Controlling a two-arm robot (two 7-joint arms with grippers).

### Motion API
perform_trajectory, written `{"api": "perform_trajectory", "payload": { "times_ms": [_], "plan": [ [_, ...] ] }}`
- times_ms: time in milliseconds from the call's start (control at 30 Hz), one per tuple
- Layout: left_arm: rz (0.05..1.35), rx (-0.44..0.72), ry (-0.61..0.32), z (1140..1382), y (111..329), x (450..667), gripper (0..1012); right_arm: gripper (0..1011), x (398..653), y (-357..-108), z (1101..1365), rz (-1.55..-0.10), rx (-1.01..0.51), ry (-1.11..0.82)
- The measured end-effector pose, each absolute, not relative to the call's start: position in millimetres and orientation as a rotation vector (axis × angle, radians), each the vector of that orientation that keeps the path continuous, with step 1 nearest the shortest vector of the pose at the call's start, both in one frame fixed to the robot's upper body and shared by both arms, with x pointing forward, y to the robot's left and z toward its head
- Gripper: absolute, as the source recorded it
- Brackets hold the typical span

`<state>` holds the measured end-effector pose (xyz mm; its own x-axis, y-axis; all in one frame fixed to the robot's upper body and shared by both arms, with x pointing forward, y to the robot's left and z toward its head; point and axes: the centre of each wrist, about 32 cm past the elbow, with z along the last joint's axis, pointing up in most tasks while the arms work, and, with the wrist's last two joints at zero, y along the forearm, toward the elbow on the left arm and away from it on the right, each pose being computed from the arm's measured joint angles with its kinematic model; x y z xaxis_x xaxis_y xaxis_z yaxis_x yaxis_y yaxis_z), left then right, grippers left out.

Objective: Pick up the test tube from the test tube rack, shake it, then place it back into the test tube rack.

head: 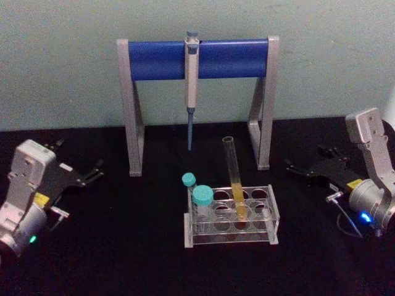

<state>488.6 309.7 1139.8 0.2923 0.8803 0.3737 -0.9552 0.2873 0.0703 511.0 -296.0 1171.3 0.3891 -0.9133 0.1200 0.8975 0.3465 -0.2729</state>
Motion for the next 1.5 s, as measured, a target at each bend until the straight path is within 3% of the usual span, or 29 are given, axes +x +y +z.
{"api": "perform_trajectory", "payload": {
  "times_ms": [1500],
  "plan": [
    [1.248,0.304,-0.285,1139.8,309.6,488.6,1001,1000,511.0,-296.0,1171.3,-1.175,-0.316,0.057]
  ]
}}
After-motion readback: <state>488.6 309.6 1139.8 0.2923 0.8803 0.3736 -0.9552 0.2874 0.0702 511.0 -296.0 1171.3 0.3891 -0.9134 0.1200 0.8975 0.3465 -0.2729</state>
